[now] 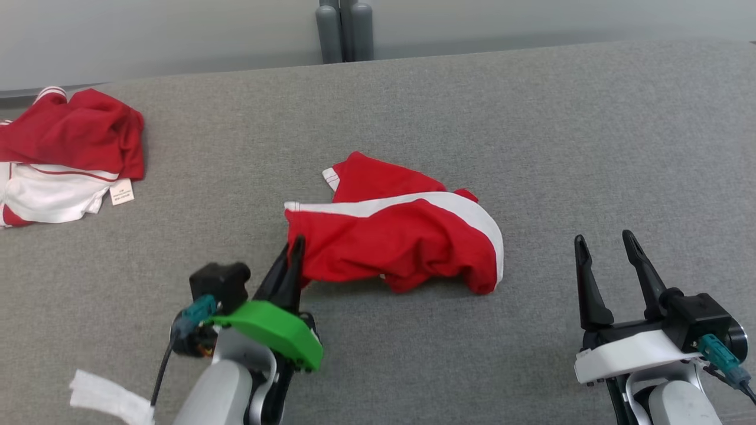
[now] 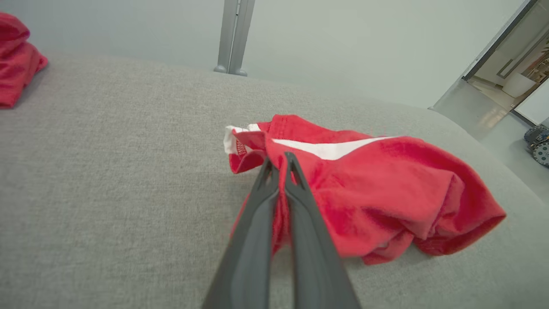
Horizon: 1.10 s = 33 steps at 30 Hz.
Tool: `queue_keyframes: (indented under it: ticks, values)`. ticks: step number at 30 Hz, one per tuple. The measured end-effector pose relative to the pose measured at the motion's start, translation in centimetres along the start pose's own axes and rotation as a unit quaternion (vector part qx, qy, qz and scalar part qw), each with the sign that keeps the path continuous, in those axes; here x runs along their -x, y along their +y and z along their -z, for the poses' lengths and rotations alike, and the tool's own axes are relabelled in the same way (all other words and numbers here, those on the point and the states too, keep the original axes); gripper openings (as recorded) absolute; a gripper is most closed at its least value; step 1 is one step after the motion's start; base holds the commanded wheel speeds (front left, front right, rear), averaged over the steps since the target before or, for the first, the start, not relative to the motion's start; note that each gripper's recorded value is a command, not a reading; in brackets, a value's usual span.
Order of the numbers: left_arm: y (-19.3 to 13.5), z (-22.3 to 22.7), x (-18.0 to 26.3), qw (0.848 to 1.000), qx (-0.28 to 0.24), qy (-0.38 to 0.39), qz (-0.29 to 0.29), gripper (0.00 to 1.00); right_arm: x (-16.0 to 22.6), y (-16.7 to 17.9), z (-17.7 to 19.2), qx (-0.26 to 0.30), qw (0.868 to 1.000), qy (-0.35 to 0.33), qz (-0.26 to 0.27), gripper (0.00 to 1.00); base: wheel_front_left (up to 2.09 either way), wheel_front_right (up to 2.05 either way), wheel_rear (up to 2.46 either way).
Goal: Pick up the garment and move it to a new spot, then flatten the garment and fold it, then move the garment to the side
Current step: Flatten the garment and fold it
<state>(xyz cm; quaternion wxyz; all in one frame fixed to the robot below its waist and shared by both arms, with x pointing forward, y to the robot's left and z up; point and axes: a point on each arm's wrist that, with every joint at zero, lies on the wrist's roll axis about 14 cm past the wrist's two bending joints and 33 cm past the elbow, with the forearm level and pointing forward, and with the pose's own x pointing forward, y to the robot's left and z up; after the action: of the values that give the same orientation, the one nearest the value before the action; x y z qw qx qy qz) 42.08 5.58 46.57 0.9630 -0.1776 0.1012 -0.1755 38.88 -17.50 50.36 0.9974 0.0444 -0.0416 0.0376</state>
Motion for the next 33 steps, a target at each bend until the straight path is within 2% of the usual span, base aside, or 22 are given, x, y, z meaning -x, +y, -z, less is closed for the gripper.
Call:
queue_keyframes:
  ticks: [8,28,29,31,32,33]
  values:
    - [1.5,3.1,4.6,0.997,0.049,0.026,-0.056,0.0,0.6,0.5,0.7,0.004,1.0,0.013,-0.008,1.0,0.0,0.0,0.0]
    - [4.5,9.0,7.2,0.988,0.06,0.089,-0.114,0.0,2.3,1.0,1.4,0.012,0.999,0.029,-0.014,1.0,0.0,0.0,0.0]
    - [4.6,9.3,7.4,0.987,0.061,0.091,-0.117,0.13,2.4,1.0,1.5,0.014,0.999,0.03,-0.014,1.0,0.0,0.0,0.0]
    - [4.9,9.5,7.7,0.986,0.061,0.094,-0.123,0.34,2.6,1.0,1.6,0.014,0.999,0.032,-0.014,1.0,0.0,0.0,0.0]
    - [5.0,9.7,7.8,0.986,0.061,0.094,-0.125,0.38,2.6,1.0,1.5,0.014,0.999,0.031,-0.014,1.0,0.0,0.0,0.0]
    - [5.2,9.7,7.9,0.985,0.061,0.094,-0.128,0.58,2.6,1.0,1.5,0.015,0.999,0.031,-0.014,1.0,0.0,0.0,0.0]
